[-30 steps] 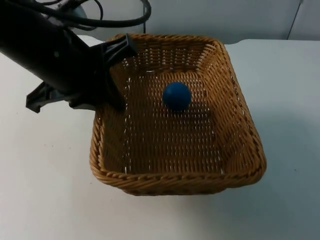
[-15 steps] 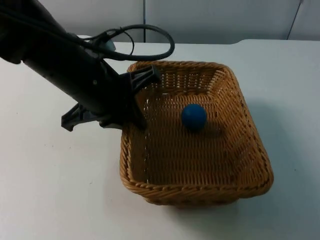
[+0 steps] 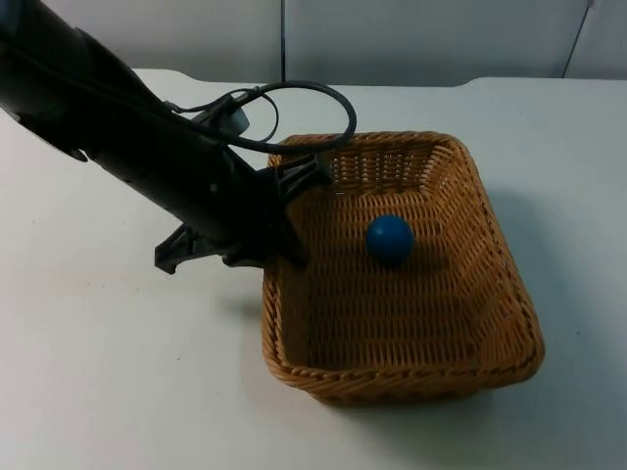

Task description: Pick up the basket with the left hand and place the ball into the basket with the right hand.

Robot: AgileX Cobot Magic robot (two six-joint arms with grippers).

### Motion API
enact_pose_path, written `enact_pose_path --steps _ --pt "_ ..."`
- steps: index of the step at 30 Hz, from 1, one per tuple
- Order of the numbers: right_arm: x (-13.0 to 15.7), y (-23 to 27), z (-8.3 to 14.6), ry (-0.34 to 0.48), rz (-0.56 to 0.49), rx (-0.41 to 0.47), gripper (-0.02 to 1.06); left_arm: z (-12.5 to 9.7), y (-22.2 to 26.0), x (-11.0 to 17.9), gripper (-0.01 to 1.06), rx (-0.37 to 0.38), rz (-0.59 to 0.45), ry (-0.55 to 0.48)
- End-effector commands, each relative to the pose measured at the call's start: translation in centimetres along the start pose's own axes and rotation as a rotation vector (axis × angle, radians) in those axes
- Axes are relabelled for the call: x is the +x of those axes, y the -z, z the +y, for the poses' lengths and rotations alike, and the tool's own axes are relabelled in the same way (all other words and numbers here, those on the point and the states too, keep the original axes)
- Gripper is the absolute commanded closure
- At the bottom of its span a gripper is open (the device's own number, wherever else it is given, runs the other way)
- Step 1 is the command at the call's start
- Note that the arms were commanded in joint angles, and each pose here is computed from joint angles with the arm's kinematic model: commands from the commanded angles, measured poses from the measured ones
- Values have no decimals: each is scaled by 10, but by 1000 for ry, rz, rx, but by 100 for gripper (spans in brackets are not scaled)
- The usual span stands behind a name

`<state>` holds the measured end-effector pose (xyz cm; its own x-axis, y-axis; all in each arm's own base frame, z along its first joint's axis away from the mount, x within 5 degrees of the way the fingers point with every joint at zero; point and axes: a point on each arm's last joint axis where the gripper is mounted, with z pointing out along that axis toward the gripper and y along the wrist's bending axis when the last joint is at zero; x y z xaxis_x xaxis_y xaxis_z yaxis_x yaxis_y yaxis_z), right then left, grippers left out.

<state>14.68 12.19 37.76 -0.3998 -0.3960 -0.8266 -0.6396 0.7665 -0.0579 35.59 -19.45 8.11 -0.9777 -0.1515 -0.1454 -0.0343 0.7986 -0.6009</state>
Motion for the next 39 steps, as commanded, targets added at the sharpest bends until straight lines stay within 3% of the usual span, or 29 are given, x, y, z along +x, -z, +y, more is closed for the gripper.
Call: enact_pose_path --steps 1,3,7,8,10,11,23,32,35,39 --pt "1 1 1 -2 -3 -5 20 5 -8 5 104 -12 25 -11" --pt "1 1 1 -2 -3 -5 20 5 -8 5 100 -10 27 -19" --pt "1 1 1 -2 -3 -5 20 3 -8 6 60 2 43 -36" --pt "1 1 1 -2 -3 -5 20 3 -8 6 60 2 43 -36" --pt "1 1 1 -2 -3 -5 20 1 -4 6 36 15 46 -47" --pt "1 1 1 -2 -3 -5 20 -1 -2 6 29 23 51 -52" --pt "1 1 1 -6 -2 -5 21 -18 63 -17 25 33 -56 -182" --pt "1 1 0 3 -4 3 21 -20 158 -24 25 -75 -124 -238" --pt "1 1 0 24 -6 8 21 -32 199 -14 25 -135 -167 -372" --pt "1 1 0 45 2 7 21 -55 250 8 25 -139 -253 -482"
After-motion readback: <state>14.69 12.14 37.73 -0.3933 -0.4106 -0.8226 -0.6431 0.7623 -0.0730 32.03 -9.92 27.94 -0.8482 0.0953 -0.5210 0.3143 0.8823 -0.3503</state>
